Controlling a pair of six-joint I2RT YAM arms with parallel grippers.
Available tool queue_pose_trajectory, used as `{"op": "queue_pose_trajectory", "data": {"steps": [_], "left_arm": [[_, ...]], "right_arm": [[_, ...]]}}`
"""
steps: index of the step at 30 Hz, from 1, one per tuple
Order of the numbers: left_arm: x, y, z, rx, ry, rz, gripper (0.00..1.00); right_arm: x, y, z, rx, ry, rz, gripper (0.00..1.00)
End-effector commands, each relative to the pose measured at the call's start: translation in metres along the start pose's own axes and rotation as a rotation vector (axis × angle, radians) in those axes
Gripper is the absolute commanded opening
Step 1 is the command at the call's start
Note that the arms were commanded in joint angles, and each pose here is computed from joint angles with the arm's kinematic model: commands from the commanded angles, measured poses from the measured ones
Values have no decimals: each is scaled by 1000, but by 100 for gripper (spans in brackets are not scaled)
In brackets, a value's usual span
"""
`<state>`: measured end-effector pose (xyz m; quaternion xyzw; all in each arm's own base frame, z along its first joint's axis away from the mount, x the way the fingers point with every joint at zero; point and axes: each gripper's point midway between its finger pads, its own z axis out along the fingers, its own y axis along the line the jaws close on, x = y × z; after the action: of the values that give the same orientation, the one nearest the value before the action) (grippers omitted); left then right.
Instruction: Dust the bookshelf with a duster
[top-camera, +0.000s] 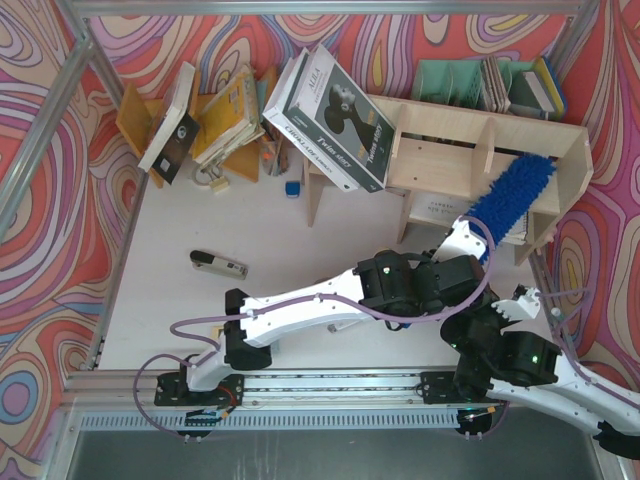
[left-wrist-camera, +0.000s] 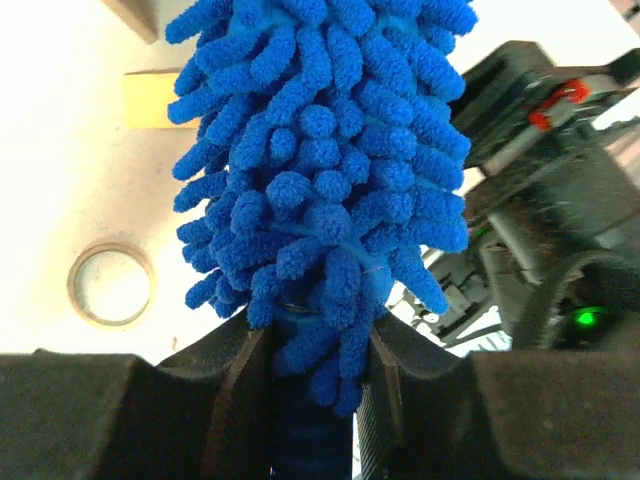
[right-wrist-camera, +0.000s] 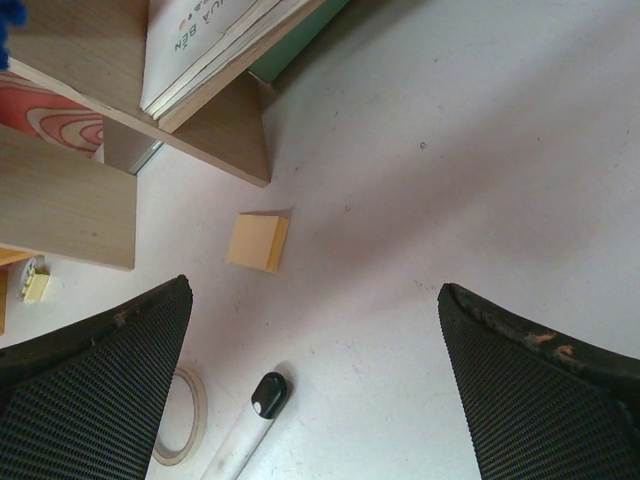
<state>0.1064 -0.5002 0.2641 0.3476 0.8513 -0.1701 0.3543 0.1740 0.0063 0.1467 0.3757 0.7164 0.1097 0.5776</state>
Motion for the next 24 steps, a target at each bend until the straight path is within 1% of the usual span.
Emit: {"op": "queue_pose_trajectory", "data": {"steps": [1, 5, 12, 16, 21, 24], "left_arm": [[-11, 34, -24, -117, -67, -34, 0], [-8, 32, -24, -107, -56, -21, 0], [-17, -5, -23, -10, -92, 53, 0], [-24, -17, -25, 35, -125, 70, 0], [-43, -17, -31, 45, -192, 84, 0], [-55, -13, -33, 42, -229, 62, 0]], "right_arm": [[-9, -4, 0, 10, -39, -1, 99], [-9, -4, 1, 11, -38, -3, 99], [-9, -4, 1, 11, -38, -4, 99], [-9, -4, 1, 10, -38, -3, 99], [-9, -4, 1, 10, -37, -4, 99], [-9, -3, 0, 9, -36, -4, 99]]}}
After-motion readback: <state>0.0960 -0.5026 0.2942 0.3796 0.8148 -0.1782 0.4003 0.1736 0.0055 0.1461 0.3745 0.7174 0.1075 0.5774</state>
